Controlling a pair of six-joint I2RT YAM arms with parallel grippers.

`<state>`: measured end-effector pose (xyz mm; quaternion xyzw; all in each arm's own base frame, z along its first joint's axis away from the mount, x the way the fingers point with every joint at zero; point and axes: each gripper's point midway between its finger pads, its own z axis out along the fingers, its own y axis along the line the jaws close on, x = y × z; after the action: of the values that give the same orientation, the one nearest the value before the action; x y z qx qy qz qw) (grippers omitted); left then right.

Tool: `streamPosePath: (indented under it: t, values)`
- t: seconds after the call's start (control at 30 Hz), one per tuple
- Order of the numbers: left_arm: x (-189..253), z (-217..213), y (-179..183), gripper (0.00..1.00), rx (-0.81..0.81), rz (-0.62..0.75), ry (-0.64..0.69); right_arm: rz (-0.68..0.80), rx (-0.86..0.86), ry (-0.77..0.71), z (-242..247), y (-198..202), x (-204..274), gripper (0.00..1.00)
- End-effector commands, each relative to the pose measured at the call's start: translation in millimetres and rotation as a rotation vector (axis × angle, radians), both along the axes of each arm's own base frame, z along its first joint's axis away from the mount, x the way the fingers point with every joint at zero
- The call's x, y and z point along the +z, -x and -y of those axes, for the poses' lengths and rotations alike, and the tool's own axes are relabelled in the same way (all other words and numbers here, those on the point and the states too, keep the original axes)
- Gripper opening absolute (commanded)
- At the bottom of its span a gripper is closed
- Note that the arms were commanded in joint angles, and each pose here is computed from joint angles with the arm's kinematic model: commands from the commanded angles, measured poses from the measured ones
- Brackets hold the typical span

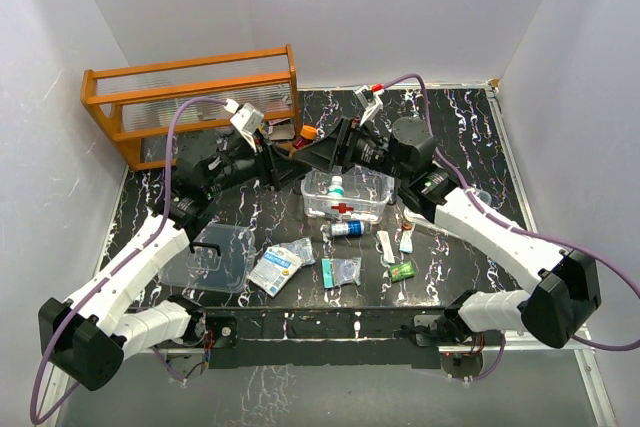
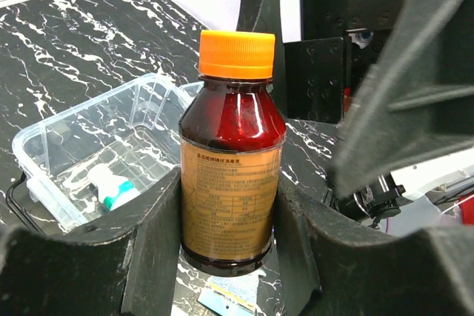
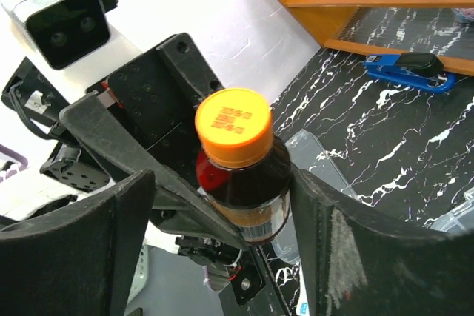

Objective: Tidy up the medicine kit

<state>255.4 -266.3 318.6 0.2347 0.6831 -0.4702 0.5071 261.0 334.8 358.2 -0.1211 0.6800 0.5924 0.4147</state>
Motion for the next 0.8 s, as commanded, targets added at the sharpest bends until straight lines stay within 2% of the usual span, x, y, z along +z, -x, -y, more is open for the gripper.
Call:
streamPosePath:
  t: [0.0, 0.1, 0.3, 0.4, 0.5, 0.53, 0.6, 0.63, 0.7, 0.77]
  values:
    - [24.0, 4.0, 11.0, 0.33, -0.066, 0.123, 0.048, 0.055, -0.054, -0.069, -0.3, -7.9, 33.3, 0.67]
    - [21.8, 4.0, 11.4, 0.34, -0.069, 0.129, 0.044, 0.035, -0.076, -0.058, -0.5, -11.8, 27.8, 0.60]
    - [18.6, 4.5, 12.6, 0.34, -0.084, 0.147, 0.033, 0.017, -0.076, 0.002, -4.1, -15.9, 14.0, 0.57]
    - [16.6, 4.2, 11.7, 0.36, -0.079, 0.146, 0.029, 0.011, -0.073, 0.010, -5.2, -16.2, 11.2, 0.47]
    - [15.5, 3.0, 10.5, 0.52, -0.071, 0.155, 0.017, -0.005, -0.088, 0.023, -4.6, -19.5, 8.4, 0.38]
    - [13.8, 1.1, 9.3, 0.61, -0.061, 0.172, -0.001, -0.022, -0.102, 0.035, -3.9, -22.4, 5.1, 0.37]
    - [3.1, -8.5, -1.8, 0.86, 0.019, 0.175, -0.056, -0.062, -0.147, 0.068, -1.0, -30.8, -2.7, 0.36]
    - [-2.9, -16.3, -10.4, 0.93, 0.087, 0.163, -0.086, -0.082, -0.175, 0.088, 0.7, -36.0, -8.4, 0.36]
    - [-15.9, -35.3, -26.3, 0.98, 0.224, 0.132, -0.161, -0.117, -0.222, 0.122, 6.6, -44.9, -18.4, 0.35]
    - [-24.0, -55.6, -38.2, 0.99, 0.357, 0.104, -0.209, -0.156, -0.267, 0.160, 14.4, -52.7, -30.8, 0.35]
